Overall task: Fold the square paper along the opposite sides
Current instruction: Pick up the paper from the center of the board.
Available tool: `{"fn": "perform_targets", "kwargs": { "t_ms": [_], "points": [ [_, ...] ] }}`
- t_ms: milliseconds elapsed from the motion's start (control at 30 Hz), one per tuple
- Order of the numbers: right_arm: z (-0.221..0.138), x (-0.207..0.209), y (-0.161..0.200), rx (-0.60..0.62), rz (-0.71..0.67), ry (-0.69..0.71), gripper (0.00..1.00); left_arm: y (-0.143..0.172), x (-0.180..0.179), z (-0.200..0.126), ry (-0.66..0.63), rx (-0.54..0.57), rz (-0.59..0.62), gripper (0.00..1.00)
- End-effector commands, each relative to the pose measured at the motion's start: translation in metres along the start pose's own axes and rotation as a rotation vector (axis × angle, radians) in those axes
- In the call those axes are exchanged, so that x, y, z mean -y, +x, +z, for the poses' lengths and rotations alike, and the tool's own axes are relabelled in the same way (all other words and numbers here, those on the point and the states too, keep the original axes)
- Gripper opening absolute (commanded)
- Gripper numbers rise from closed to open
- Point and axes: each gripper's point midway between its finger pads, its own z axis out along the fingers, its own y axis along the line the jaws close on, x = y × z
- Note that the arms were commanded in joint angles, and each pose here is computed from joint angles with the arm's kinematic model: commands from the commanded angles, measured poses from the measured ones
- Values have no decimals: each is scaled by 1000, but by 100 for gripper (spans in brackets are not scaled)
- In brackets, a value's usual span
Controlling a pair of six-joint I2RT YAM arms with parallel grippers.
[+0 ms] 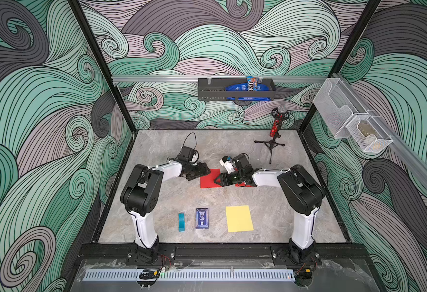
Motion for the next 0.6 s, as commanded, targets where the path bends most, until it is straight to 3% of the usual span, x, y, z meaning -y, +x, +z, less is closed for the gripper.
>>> {"fn": "perform_targets", "kwargs": {
  "t_ms": [0,367,567],
  "points": [
    [12,-1,20,-58,33,-15,62,45,-33,18,-83,-140,-51,81],
    [21,-13,15,-43,16,-63,61,53,-35,15,-77,-146,-57,80],
    [23,-17,8,-30,15,-82,61,60,-32,13,-45,-158,-49,64]
  ]
}}
